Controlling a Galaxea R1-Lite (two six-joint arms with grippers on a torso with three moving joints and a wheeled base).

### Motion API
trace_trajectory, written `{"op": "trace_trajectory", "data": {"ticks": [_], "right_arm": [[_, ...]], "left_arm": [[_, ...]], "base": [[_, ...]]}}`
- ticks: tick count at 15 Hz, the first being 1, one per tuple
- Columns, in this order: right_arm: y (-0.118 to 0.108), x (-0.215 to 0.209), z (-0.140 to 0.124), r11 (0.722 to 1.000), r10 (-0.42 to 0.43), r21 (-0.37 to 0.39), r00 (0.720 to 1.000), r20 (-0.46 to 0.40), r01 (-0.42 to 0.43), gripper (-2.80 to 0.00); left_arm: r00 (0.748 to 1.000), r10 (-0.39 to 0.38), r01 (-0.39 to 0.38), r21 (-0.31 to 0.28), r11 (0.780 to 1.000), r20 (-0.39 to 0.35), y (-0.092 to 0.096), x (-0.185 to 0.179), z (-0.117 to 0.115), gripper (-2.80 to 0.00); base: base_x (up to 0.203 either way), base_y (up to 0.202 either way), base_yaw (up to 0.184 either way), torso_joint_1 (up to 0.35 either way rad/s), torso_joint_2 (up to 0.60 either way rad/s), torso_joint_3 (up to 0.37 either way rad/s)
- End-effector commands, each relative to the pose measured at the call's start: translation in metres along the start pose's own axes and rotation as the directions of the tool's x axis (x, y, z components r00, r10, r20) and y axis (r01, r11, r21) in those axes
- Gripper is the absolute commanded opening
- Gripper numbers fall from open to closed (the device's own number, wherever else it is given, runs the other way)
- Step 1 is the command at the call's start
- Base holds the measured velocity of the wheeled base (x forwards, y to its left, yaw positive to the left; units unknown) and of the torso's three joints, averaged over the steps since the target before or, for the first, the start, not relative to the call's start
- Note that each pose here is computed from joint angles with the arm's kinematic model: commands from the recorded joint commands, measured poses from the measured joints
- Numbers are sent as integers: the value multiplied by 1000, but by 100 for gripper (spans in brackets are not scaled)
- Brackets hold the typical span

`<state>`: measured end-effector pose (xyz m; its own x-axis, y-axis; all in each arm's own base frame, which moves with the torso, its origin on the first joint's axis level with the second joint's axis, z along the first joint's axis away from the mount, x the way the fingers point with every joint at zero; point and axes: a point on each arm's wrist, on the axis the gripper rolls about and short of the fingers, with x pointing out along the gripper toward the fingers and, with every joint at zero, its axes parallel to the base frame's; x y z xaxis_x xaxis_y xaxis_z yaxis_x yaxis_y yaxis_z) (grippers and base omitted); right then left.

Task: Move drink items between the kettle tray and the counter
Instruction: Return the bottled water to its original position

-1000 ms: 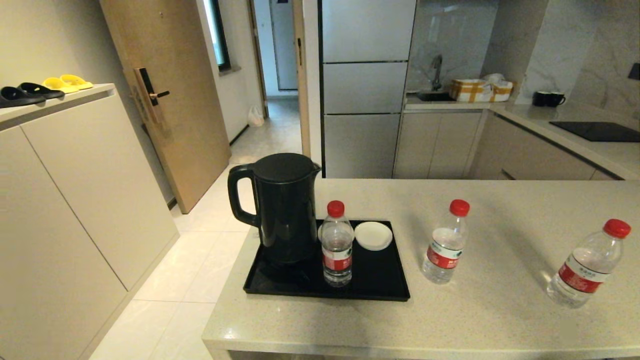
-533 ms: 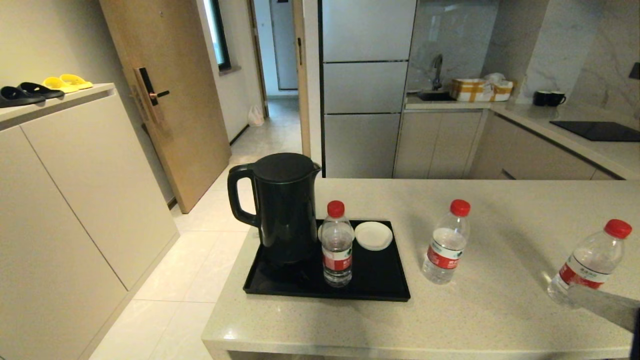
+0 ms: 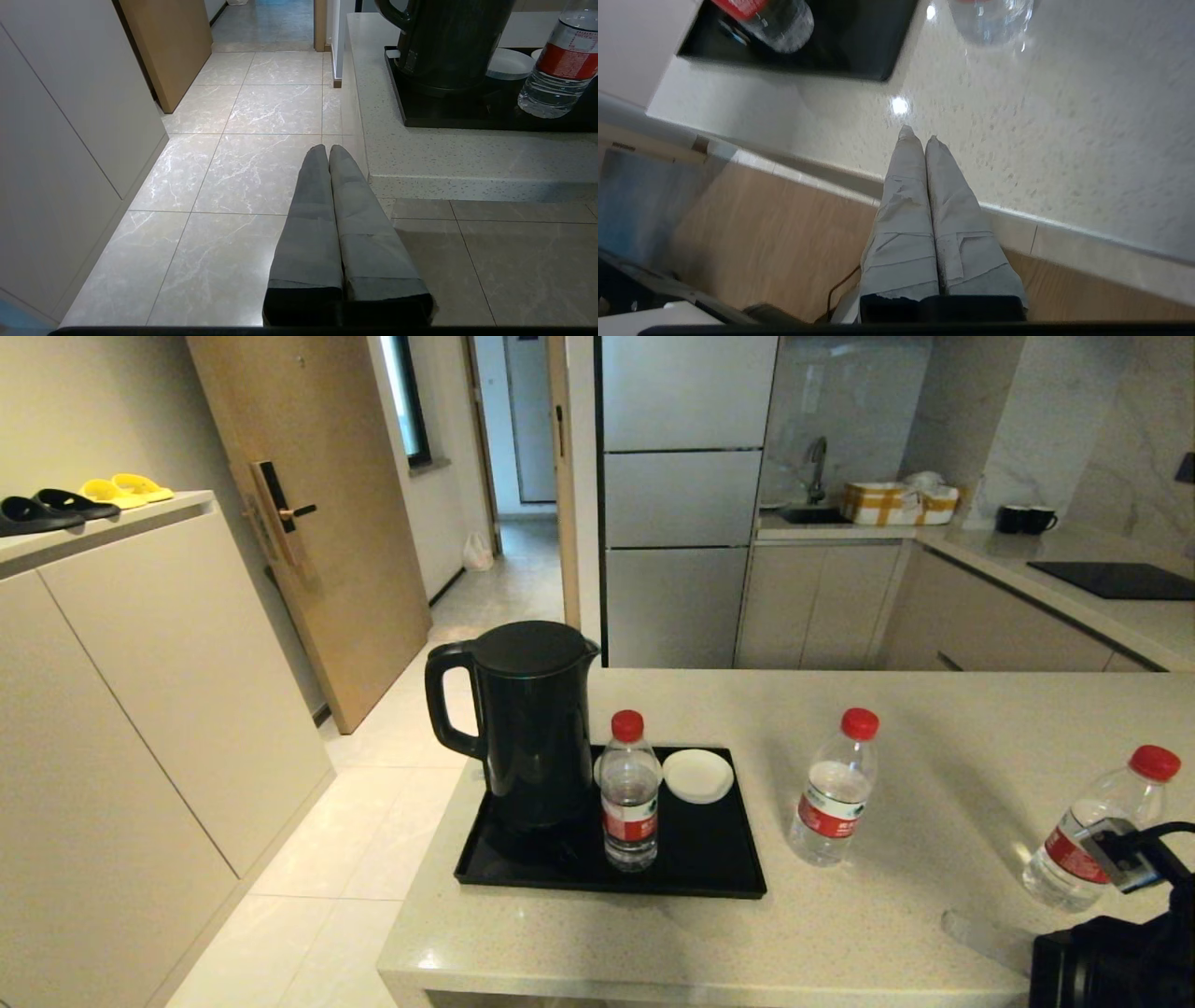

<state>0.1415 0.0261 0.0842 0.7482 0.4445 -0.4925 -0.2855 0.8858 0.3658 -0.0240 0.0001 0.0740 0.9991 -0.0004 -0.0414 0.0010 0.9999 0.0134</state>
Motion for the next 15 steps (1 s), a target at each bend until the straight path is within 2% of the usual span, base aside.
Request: {"op": "trace_trajectory", "data": {"ticks": [1, 4, 8, 10, 12, 14, 15], "right_arm": [[-3, 8, -6, 1000, 0, 20, 998, -57, 2, 0], [-3, 10, -2, 1000, 6, 29, 999, -36, -5, 0], [-9, 18, 18, 1000, 2, 6, 994, 109, -3, 0], [-18, 35, 21, 1000, -12, 0, 991, 133, 12, 0], [-25, 53, 29, 997, -6, -69, 977, 215, 22, 0], [-37, 79, 20, 988, -51, -137, 985, 165, 74, 0], [-35, 92, 15, 979, -83, -171, 986, 146, 108, 0]], "left_arm": [[1000, 0, 0, 0, 1000, -2, 0, 0, 0, -280], [1000, 0, 0, 0, 1000, -2, 0, 0, 0, -280], [1000, 0, 0, 0, 1000, -2, 0, 0, 0, -280], [1000, 0, 0, 0, 1000, -2, 0, 0, 0, -280], [1000, 0, 0, 0, 1000, -2, 0, 0, 0, -280], [1000, 0, 0, 0, 1000, -2, 0, 0, 0, -280], [1000, 0, 0, 0, 1000, -1, 0, 0, 0, -280]], "base": [[0, 0, 0, 0, 0, 0], [0, 0, 0, 0, 0, 0], [0, 0, 0, 0, 0, 0], [0, 0, 0, 0, 0, 0], [0, 0, 0, 0, 0, 0], [0, 0, 0, 0, 0, 0], [0, 0, 0, 0, 0, 0]]}}
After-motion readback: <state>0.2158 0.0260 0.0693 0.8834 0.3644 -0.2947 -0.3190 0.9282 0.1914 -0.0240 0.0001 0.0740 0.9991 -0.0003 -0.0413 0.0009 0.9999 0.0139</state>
